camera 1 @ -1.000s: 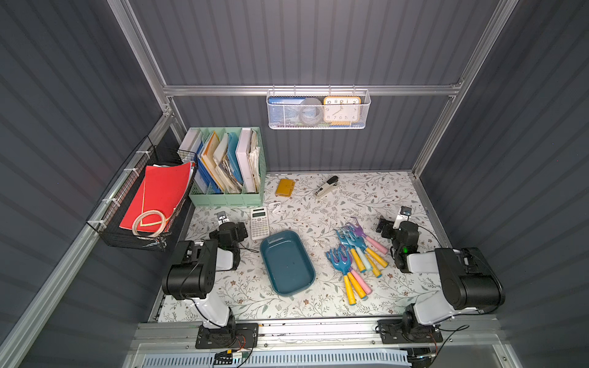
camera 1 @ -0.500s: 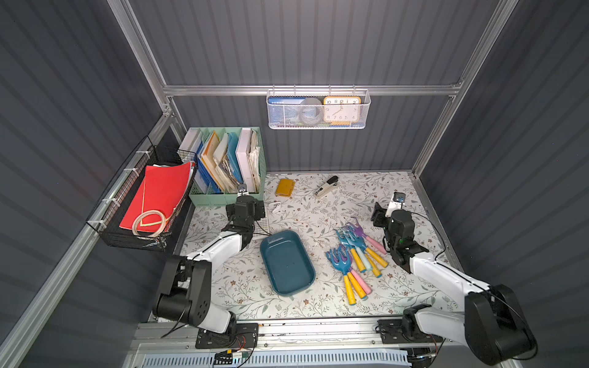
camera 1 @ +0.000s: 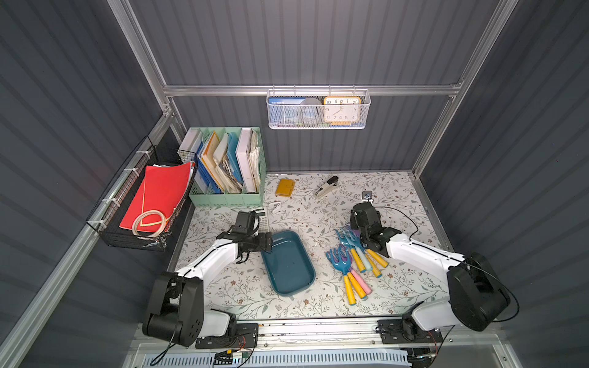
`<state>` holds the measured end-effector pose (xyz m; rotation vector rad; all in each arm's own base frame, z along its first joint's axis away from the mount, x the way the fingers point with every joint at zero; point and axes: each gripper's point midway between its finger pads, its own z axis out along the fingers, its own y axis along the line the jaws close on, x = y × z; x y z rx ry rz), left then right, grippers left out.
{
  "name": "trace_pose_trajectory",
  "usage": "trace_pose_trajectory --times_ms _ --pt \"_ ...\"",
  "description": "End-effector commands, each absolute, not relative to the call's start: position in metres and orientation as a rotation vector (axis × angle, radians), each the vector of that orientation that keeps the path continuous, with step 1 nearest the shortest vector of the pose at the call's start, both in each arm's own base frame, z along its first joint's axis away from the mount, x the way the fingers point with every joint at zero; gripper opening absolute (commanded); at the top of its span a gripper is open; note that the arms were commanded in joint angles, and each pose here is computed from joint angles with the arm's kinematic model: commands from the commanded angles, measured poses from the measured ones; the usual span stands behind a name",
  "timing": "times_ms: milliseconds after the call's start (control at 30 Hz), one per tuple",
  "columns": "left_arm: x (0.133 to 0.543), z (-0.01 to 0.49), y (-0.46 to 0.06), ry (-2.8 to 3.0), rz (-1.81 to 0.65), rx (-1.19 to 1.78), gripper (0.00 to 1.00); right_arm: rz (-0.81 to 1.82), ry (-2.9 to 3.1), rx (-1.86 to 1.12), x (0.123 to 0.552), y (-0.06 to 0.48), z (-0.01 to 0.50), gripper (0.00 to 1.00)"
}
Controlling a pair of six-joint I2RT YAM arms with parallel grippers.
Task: Put the rake into the storage box
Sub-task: Move the storage box to the center of the board.
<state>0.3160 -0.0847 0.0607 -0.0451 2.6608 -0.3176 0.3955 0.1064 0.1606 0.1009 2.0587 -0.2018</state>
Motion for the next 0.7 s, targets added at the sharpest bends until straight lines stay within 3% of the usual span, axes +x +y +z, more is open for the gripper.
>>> trace_pose_trajectory --times_ms 0,67,233,333,433,667 --pt "0.294 0.045 -0.102 2.794 -0.475 -0.078 0.80 -0.292 2.019 0.120 0.395 0.096 0.177 0.61" --pt "0.295 0.040 -0.104 2.819 -0.485 -0.068 0.69 -0.299 2.011 0.122 0.394 0.094 0.177 0.61" --pt "0.313 0.043 -0.108 2.824 -0.479 -0.048 0.27 -0.301 2.010 0.133 0.392 0.092 0.174 0.62" --pt "0.332 0.048 -0.108 2.810 -0.450 -0.034 0.12 -0.291 2.018 0.146 0.389 0.092 0.172 0.62" --pt "0.363 0.051 -0.106 2.785 -0.388 -0.046 0.01 -0.290 2.022 0.171 0.386 0.089 0.170 0.62" --pt "0.466 0.045 -0.115 2.741 -0.260 -0.012 0.00 -0.201 2.137 0.164 0.375 0.099 0.144 0.60"
